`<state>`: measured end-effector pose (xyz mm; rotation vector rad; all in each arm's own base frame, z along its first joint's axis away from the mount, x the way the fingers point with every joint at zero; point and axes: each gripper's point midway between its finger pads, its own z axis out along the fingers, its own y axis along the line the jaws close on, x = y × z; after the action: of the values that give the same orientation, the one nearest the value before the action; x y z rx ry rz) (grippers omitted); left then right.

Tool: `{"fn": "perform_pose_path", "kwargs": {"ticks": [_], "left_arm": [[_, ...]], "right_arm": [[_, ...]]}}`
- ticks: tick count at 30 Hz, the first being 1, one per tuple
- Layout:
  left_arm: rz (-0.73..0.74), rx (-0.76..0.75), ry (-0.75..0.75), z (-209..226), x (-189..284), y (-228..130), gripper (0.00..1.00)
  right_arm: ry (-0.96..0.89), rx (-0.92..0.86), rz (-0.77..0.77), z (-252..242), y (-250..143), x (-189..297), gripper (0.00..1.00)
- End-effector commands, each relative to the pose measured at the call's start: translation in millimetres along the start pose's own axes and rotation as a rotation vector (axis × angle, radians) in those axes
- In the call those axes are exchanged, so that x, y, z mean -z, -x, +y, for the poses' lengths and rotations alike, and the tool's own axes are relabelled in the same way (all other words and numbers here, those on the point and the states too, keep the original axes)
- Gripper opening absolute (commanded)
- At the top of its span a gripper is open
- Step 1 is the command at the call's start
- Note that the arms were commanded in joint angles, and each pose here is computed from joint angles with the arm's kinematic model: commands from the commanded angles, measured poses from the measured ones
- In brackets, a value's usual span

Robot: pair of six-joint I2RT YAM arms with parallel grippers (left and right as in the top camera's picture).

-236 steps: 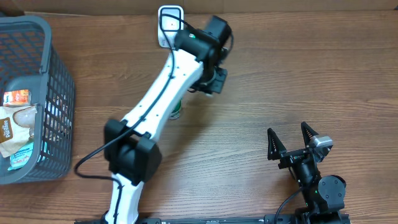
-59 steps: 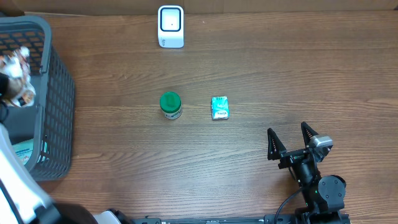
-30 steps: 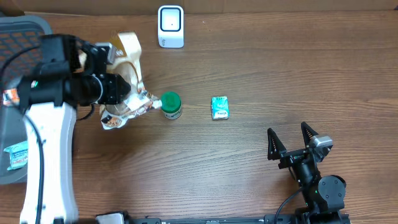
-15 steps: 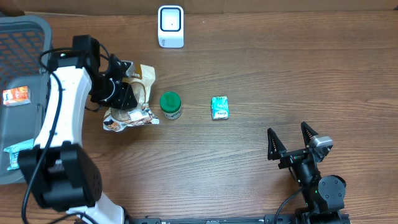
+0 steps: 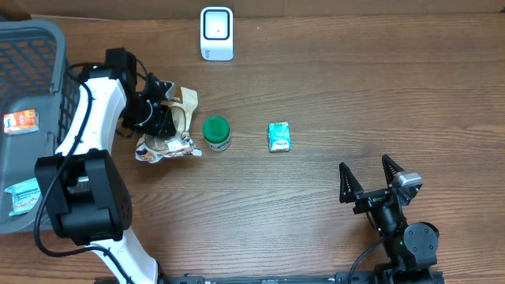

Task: Scan the item barcode
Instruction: 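Lift the brown bag out of the basket toward the table, then lower the brown bag onto the table beside the bottle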

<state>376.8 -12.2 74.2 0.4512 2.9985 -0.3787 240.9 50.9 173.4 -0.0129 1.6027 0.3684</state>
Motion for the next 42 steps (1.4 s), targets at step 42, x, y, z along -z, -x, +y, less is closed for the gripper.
{"fn": "perform_pose_path", "kwargs": {"ticks": [42], "left_arm": [[-0.031, -0.079, -0.066, -140, -63, 31, 0.04]], "right_arm": [[-0.008, 0.001, -0.008, -2, -1, 0, 1.00]]}}
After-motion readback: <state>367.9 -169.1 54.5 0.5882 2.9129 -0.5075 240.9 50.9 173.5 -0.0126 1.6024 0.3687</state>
